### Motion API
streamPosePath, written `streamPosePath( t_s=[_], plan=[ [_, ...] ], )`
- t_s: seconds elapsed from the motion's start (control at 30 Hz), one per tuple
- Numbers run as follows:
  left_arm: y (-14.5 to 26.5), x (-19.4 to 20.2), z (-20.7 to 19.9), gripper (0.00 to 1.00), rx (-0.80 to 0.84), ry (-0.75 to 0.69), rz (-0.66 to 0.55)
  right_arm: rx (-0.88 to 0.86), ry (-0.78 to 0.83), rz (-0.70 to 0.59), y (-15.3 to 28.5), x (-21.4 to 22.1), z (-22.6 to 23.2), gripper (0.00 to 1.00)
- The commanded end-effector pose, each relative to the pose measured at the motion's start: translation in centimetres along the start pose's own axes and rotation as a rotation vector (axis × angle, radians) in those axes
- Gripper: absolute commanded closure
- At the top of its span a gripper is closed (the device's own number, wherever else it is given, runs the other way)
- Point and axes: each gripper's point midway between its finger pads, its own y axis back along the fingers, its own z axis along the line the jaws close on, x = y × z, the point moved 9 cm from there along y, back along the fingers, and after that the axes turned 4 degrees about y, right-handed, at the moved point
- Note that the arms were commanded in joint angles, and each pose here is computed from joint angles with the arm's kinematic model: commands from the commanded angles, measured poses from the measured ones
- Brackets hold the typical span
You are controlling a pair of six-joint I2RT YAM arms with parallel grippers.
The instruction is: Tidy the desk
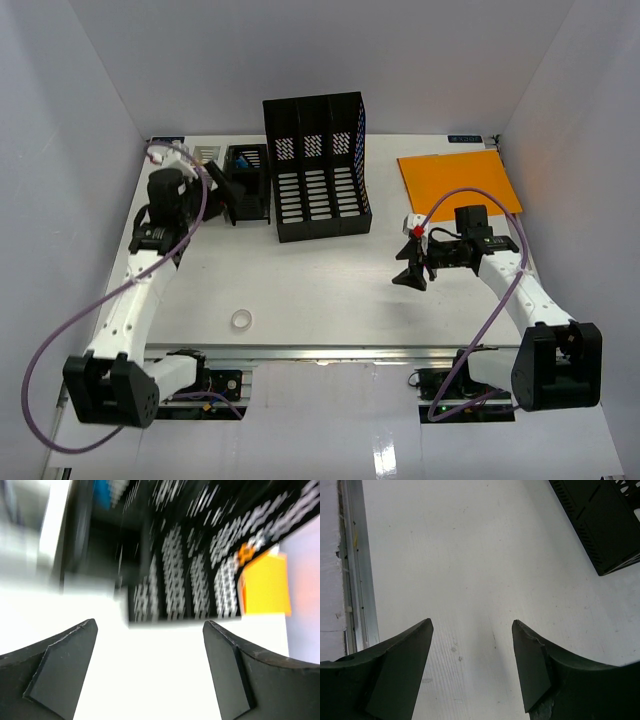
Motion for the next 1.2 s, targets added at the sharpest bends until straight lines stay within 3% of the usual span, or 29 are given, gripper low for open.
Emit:
streamPosePath(
  t_s=[0.0,0.1,0.2,0.33,0.53,1.17],
  plan=[
    [3.2,7.3,3.7,0.02,-0.237,0.300,0.261,0.050,0.030,-0.029,0.6,-0.6,0.0,0.28],
    [4.8,10.5,5.6,0.02,-0.362,0.372,0.376,0.054,0.024,-0.028,0.6,-0.6,-0.1,0.28],
    [6.2,11.1,6.7,0.02,-0.486,0.366,0.361,0.064,0.019,-0.025,0.8,-0.5,-0.2,0.28],
    [7.0,11.9,7.0,0.02,-0.497,0.368,0.391,0.070,0.016,-0.025,0.8,-0.4,-0.3,0.28],
    [6.3,15.4,8.9,0.02,-0.548,0.366,0.552,0.073,0.010,-0.017,0.8,-0.2,-0.4,0.28],
    [3.0,19.1,8.6,0.02,-0.736,0.178,0.728,0.079,0.010,-0.016,0.9,-0.3,-0.5,0.28]
  ],
)
